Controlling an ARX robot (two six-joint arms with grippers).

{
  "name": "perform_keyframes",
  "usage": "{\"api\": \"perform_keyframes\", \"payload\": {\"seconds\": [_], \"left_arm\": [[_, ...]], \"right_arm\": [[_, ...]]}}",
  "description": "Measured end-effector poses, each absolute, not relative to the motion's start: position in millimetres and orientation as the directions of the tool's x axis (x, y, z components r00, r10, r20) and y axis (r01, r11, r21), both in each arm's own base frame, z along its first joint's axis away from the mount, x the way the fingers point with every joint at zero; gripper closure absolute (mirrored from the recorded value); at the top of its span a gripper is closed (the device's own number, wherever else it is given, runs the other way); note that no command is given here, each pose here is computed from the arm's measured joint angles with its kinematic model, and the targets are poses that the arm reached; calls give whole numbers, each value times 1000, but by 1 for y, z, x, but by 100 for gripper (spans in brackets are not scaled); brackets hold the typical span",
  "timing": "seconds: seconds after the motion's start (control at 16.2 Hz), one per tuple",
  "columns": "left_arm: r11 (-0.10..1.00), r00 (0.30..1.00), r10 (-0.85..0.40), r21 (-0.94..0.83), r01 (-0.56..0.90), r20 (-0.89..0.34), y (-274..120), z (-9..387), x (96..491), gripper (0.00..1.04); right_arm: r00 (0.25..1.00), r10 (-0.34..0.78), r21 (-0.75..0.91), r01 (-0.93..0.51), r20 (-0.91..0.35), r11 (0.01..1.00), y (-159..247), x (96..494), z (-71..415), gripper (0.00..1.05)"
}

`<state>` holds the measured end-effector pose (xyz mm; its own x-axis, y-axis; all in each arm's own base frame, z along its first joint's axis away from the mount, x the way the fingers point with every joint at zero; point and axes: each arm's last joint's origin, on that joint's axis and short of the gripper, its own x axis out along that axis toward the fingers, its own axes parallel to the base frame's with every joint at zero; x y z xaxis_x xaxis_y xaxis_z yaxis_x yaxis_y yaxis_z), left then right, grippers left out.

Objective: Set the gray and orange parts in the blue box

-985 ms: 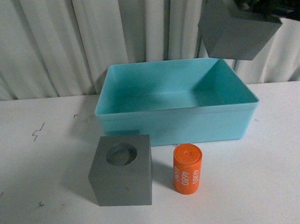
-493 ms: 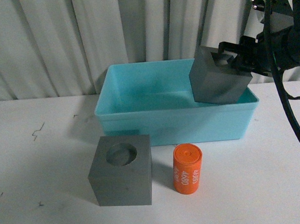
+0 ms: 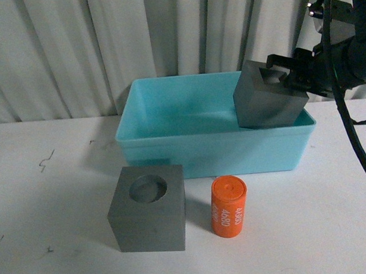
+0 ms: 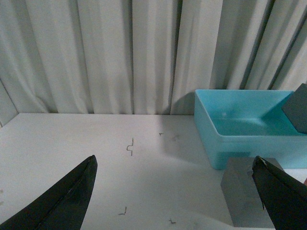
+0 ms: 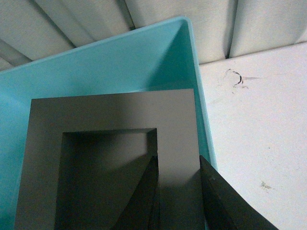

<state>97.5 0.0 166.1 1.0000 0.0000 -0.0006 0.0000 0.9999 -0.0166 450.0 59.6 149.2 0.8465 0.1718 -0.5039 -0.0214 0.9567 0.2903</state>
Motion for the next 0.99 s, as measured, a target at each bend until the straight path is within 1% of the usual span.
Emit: {"api": "perform_keyframes", "payload": {"seconds": [0.12,0.31,0.43,0.49,0.55,0.62,0.68,0.74,0.8,0.86,0.92,0.99], "left_arm": [[1000,1000,0,-17,0,-1,0,166,98,7],[1000,1000,0,-17,0,-1,0,166,98,7],[1000,1000,0,-17,0,-1,0,166,98,7],[1000,1000,0,-17,0,-1,0,166,98,7],[1000,1000,0,-16,0,-1,0,166,98,7],[1000,1000,0,-17,0,-1,0,166,98,7],[1000,1000,0,-16,0,-1,0,166,98,7],[1000,1000,0,-17,0,-1,0,166,98,7],[1000,1000,0,-17,0,-1,0,166,98,7],[1000,1000,0,-17,0,-1,0,166,98,7],[1000,1000,0,-16,0,-1,0,166,98,7],[1000,1000,0,-16,0,-1,0,166,98,7]], "right_arm": [[847,166,295,-11,-505,956,57,450,149,86],[860,139,297,15,-491,955,51,453,154,50],[893,125,324,25,-433,946,42,444,174,30],[921,119,349,20,-372,937,32,430,197,19],[938,116,364,12,-327,931,22,417,217,12],[959,102,389,9,-264,921,8,391,246,4],[973,96,424,2,-210,905,-11,347,272,7],[942,88,440,68,-324,895,-19,268,257,6],[910,98,430,94,-402,898,-14,235,236,6],[898,117,425,83,-424,901,-10,216,225,6],[932,103,403,50,-348,914,-10,215,232,8],[992,22,271,13,-127,962,-4,214,239,20]]}}
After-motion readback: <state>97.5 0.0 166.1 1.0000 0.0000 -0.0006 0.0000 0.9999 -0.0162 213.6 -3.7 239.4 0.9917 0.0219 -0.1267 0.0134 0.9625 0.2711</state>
